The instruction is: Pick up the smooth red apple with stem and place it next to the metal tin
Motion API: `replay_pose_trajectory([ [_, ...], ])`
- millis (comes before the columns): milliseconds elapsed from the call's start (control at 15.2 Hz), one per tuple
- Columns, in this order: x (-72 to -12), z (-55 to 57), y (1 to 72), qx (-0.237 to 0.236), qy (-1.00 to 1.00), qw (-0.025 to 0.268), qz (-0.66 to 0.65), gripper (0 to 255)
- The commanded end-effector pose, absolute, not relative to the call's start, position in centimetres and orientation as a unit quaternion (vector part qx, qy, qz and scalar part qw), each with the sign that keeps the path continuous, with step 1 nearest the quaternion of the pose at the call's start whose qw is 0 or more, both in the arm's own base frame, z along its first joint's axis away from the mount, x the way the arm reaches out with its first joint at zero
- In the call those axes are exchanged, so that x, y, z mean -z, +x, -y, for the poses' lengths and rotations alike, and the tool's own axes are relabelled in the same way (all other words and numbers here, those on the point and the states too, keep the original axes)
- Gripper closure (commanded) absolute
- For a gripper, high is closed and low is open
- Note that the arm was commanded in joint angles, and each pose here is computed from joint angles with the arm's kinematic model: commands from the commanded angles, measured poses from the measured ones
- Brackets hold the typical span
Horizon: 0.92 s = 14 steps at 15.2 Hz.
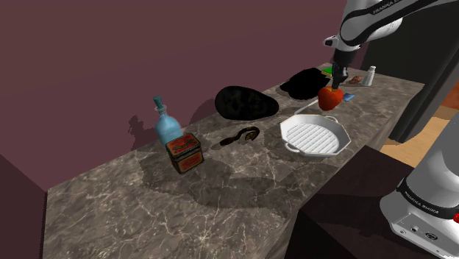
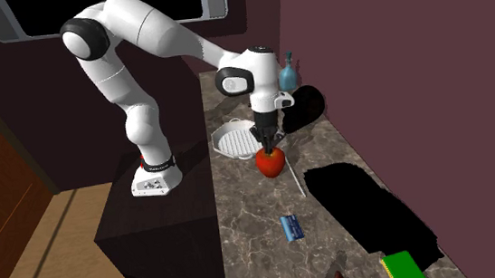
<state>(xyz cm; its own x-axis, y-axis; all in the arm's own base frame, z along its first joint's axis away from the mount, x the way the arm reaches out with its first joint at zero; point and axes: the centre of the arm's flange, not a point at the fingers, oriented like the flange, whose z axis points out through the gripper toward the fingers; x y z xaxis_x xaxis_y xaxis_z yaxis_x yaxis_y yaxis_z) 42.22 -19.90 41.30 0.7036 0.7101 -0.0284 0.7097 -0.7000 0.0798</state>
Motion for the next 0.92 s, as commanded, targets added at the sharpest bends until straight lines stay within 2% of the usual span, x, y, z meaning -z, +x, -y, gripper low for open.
replay_pose_trajectory([
  [0, -42.4, 19.9, 42.1, -0.002, 0.922, 0.042, -0.385, 255],
  [858, -49.2, 19.9, 42.1, -0.002, 0.922, 0.042, -0.385, 255],
])
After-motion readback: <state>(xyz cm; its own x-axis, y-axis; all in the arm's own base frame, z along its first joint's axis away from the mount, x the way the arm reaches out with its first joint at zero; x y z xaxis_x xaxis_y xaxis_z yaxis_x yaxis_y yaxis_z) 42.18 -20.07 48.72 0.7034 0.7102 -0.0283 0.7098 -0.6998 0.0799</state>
